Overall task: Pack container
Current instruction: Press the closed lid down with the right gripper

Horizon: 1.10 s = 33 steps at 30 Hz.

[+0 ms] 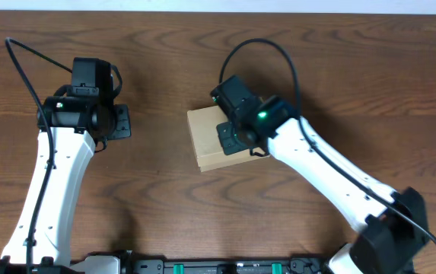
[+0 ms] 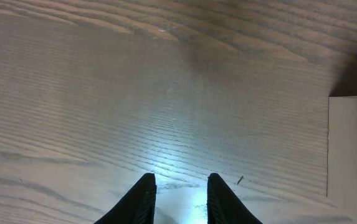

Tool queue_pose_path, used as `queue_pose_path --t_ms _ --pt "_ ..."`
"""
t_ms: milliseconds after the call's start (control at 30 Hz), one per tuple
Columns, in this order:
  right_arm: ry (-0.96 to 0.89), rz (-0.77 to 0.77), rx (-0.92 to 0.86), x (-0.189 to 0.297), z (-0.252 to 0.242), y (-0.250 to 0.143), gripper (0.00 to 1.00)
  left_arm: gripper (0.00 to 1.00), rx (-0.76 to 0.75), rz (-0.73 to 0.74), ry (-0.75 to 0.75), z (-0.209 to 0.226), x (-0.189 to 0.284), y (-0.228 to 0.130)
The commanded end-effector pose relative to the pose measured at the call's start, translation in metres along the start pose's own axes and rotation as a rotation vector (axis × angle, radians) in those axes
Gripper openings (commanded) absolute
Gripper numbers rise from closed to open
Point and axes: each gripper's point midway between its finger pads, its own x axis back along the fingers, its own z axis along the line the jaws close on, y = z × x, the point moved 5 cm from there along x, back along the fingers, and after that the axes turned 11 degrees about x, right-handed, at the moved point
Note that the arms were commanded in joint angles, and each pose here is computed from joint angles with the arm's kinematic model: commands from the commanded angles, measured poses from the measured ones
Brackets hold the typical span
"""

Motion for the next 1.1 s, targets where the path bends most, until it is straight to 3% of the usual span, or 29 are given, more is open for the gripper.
queue_pose_path --t_ms 0,400,667,767,800,900,967,1067 --pt "0.0 0.058 -0.01 -0.018 0.007 -0.006 0.01 0.27 -0.008 -0.007 -0.008 0.0 0.003 -0.001" --pt "-0.026 0.161 -0.074 -0.061 0.006 -0.02 0.01 0.28 -0.008 -0.007 -0.008 0.0 0.003 -0.001" --pt "-0.034 0.003 -0.137 -0.049 -0.017 0.013 0.02 0.28 -0.044 -0.003 -0.028 -0.003 0.003 -0.001" --pt "-0.118 -0.082 -0.213 -0.03 -0.054 0.03 0.13 0.42 -0.047 -0.01 -0.035 -0.004 0.003 0.001" --pt "-0.157 -0.111 -0.242 -0.023 -0.07 0.034 0.2 0.5 -0.047 -0.018 -0.038 -0.005 0.003 0.002" --pt "-0.261 -0.207 -0.304 0.0 -0.119 0.044 0.44 0.59 -0.042 -0.064 -0.042 -0.006 0.004 0.011" --pt "-0.304 -0.288 -0.295 0.017 -0.155 0.053 0.6 0.76 -0.035 -0.128 -0.045 -0.008 0.005 0.023" --pt "-0.367 -0.351 -0.305 0.028 -0.199 0.057 0.66 0.87 -0.074 -0.201 -0.057 -0.01 0.007 0.038"
